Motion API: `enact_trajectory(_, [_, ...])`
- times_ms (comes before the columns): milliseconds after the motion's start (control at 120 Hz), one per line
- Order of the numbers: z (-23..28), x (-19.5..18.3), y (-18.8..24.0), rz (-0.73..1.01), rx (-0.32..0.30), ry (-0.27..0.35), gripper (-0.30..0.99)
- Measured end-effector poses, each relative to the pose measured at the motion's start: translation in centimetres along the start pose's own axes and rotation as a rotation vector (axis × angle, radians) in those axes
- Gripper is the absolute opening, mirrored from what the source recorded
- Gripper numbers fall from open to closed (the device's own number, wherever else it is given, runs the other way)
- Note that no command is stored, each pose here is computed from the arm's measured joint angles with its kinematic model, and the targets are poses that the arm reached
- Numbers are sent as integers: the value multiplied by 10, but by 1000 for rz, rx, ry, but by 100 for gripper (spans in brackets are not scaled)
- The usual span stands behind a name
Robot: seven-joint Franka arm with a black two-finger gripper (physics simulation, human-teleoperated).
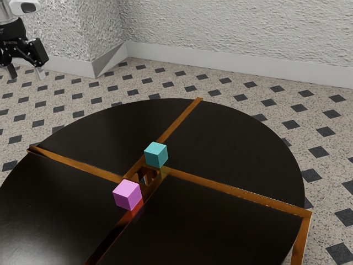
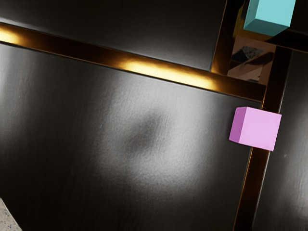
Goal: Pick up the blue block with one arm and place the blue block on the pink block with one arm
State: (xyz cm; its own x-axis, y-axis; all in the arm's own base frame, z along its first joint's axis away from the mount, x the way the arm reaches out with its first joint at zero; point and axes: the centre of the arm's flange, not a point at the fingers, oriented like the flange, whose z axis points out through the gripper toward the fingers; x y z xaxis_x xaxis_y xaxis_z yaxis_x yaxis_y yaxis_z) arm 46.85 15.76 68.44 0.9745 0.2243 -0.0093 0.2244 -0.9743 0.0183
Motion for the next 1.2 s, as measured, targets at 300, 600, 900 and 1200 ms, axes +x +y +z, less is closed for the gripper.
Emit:
enact_trajectory(300, [-86, 6, 95, 141, 20, 152, 69])
enact_trajectory(600, [226, 168, 134, 113, -3, -116, 69])
enact_trajectory(900, [327, 217, 129, 46, -40, 42, 69])
enact_trajectory(1200, [328, 247, 169, 125, -64, 90, 69])
